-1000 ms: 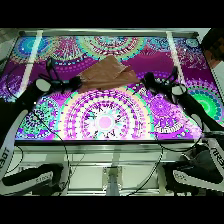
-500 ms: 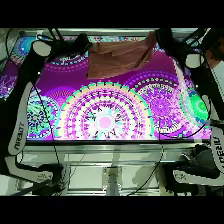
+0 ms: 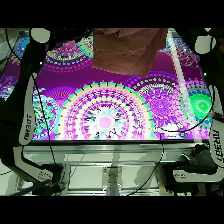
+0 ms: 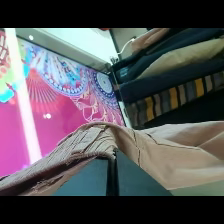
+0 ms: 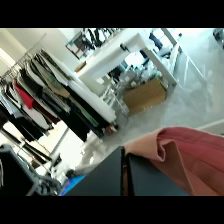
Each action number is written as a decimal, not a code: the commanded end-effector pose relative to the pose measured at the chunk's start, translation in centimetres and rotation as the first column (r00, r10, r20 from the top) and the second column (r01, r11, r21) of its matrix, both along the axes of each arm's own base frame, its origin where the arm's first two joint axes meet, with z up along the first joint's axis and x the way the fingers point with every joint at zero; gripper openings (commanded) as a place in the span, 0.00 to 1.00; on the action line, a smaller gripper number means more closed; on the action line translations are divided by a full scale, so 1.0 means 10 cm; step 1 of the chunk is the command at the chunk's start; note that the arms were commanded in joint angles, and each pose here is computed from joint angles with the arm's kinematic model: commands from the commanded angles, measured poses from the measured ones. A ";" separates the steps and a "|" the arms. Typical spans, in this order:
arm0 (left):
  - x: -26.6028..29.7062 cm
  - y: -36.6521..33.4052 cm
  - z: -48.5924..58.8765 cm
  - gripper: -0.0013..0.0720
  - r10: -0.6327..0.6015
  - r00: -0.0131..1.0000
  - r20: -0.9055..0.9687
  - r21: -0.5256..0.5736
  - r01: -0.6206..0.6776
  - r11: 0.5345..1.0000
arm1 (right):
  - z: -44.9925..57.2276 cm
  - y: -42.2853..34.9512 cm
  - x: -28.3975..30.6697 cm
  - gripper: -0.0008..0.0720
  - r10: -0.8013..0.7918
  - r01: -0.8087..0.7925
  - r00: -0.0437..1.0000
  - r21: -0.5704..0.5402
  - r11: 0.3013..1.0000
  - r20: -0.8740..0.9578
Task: Fold the clothes and pants, and hang the long-sleeved shirts on hangers.
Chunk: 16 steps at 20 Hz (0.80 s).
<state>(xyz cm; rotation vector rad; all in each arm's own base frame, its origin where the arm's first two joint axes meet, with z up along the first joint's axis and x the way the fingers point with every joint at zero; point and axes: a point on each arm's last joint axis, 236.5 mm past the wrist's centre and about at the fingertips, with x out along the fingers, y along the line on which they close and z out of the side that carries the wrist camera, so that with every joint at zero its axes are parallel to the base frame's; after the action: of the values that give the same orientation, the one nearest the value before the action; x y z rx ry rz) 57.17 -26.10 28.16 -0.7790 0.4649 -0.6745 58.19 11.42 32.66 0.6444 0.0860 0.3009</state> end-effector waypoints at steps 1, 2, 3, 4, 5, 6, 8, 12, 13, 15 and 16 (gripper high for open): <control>0.03 0.00 0.00 0.03 0.005 1.000 0.003 -0.009 -0.005 1.000 | -0.30 0.05 0.12 0.02 0.018 -0.020 0.998 -0.039 0.999 -0.061; 0.06 0.02 0.01 0.03 0.015 1.000 0.008 -0.013 -0.015 1.000 | -0.34 0.00 0.18 0.02 -0.003 0.000 0.998 -0.042 0.999 -0.056; 0.09 0.04 0.03 0.03 0.030 0.999 0.015 -0.020 -0.030 0.999 | -0.37 -0.05 0.24 0.02 -0.025 0.023 0.999 -0.038 0.999 -0.045; 0.13 0.07 0.04 0.03 0.048 0.999 0.023 -0.028 -0.047 0.999 | -0.35 -0.12 0.29 0.02 -0.054 0.054 0.998 -0.032 0.998 -0.023; 0.16 0.08 0.03 0.03 0.058 0.998 0.025 -0.032 -0.057 0.998 | -0.30 -0.21 0.35 0.02 -0.094 0.094 0.995 -0.020 0.995 0.014; 0.18 0.08 0.00 0.03 0.061 0.998 0.021 -0.031 -0.061 0.998 | -0.24 -0.30 0.38 0.02 -0.133 0.134 0.990 -0.005 0.991 0.051; 0.24 0.07 -0.11 0.03 0.064 0.998 0.005 -0.028 -0.064 0.998 | -0.10 -0.44 0.43 0.02 -0.197 0.196 0.973 0.019 0.980 0.117; 0.33 0.05 -0.33 0.03 0.063 0.998 -0.019 -0.014 -0.063 0.998 | 0.00 -0.53 0.47 0.02 -0.217 0.216 0.965 0.025 0.976 0.145; 0.35 0.05 -0.39 0.03 0.060 0.998 -0.020 -0.003 -0.060 0.998 | 0.01 -0.55 0.47 0.02 -0.221 0.219 0.964 0.025 0.975 0.148; 0.38 0.06 -0.49 0.03 0.055 0.998 -0.035 0.009 -0.055 0.998 | -0.04 -0.61 0.49 0.02 -0.219 0.219 0.967 0.017 0.976 0.131; 0.38 0.09 -0.55 0.03 0.046 0.998 -0.031 0.035 -0.045 0.998 | -0.10 -0.61 0.49 0.02 -0.204 0.205 0.973 0.006 0.979 0.104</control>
<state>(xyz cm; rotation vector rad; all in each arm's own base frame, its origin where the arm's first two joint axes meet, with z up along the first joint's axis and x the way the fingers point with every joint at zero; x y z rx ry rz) 60.63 -25.47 24.09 -0.8027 0.4650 -0.6116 62.92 5.89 32.09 0.6323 -0.1009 0.1382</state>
